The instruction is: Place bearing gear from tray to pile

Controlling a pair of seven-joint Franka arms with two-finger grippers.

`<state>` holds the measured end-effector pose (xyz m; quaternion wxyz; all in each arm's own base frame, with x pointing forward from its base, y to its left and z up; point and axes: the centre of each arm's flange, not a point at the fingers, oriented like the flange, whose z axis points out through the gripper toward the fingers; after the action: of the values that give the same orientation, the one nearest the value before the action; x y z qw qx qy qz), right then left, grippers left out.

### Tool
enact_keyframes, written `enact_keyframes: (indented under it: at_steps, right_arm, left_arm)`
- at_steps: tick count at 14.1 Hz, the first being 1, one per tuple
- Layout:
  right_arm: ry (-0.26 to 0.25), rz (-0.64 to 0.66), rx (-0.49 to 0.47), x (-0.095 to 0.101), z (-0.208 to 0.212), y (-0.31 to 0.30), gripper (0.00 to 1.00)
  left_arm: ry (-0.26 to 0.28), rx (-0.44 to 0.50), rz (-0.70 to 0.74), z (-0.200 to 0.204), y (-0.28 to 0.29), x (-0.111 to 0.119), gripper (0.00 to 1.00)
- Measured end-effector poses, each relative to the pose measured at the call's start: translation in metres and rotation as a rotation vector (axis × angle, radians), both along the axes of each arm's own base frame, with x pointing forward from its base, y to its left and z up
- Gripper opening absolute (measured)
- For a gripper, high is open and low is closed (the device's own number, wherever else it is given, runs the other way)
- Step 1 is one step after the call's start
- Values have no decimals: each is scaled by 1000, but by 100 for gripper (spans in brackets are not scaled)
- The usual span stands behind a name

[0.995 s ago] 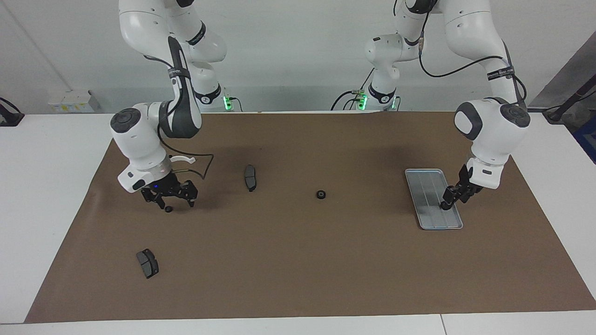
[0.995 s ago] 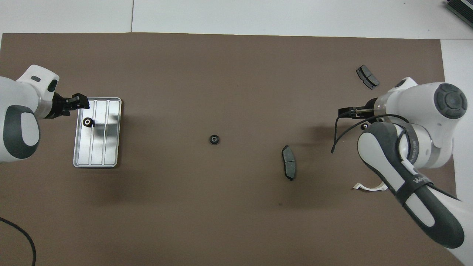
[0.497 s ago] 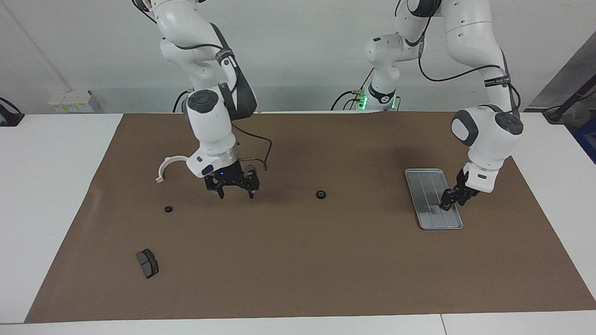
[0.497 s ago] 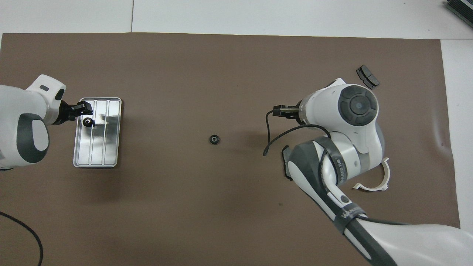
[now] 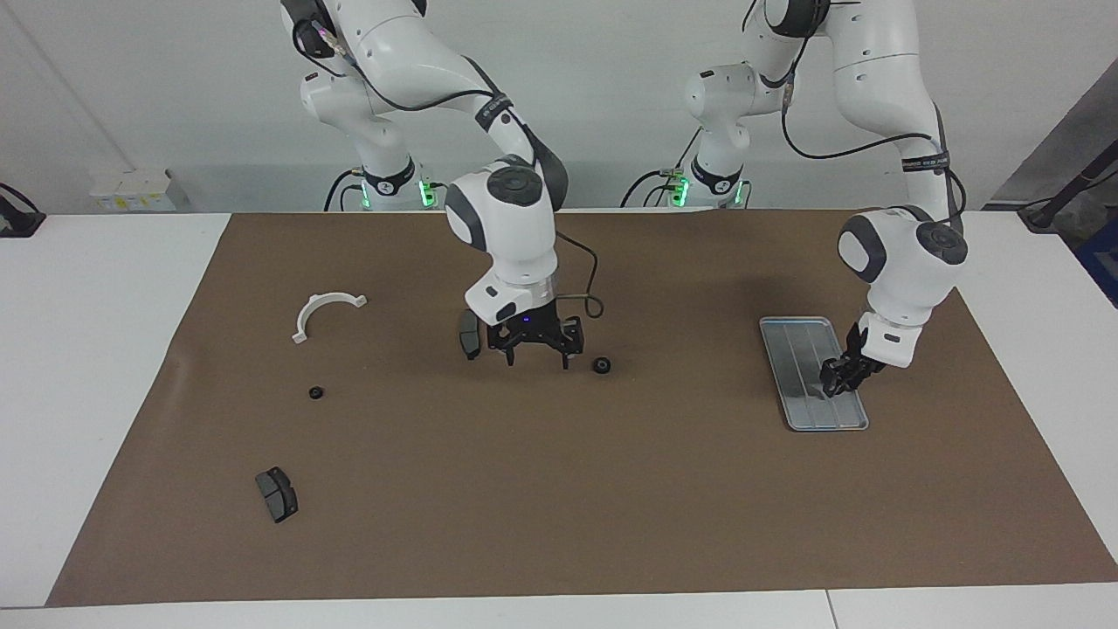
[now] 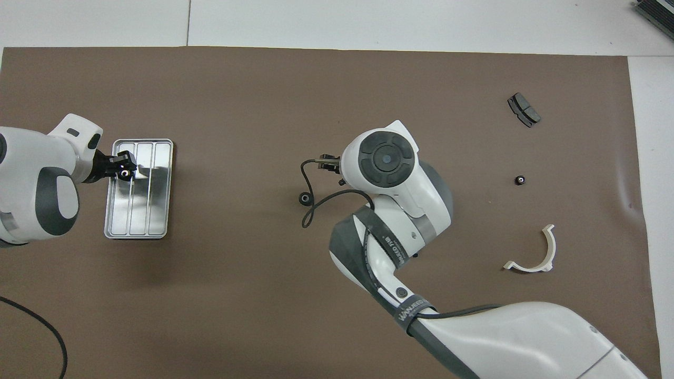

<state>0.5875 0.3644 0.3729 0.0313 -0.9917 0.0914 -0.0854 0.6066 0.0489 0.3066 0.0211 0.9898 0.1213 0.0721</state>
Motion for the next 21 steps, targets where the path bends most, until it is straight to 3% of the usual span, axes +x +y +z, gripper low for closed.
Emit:
enact_keyframes:
  at_steps: [8,11,15,19,21]
  right_arm:
    - [-10,-13,6,-3,-49,71,95]
    - [-11,1,10,-8,-53,78,94]
    - [24,33,-16,-29,-75,90,91]
    - [35,48,-24,-39,-84,95,82]
    - [34,48,-23,-38,-84,95,68]
  left_arm:
    - [-2,-1,-7,-1,-3,0,36]
    - [-2,-1,-7,-1,-3,0,35]
    - [-6,-1,-7,0,-3,0,35]
    - [-43,0,-13,15,-6,12,35]
    - [-62,0,-21,23,-11,19,35]
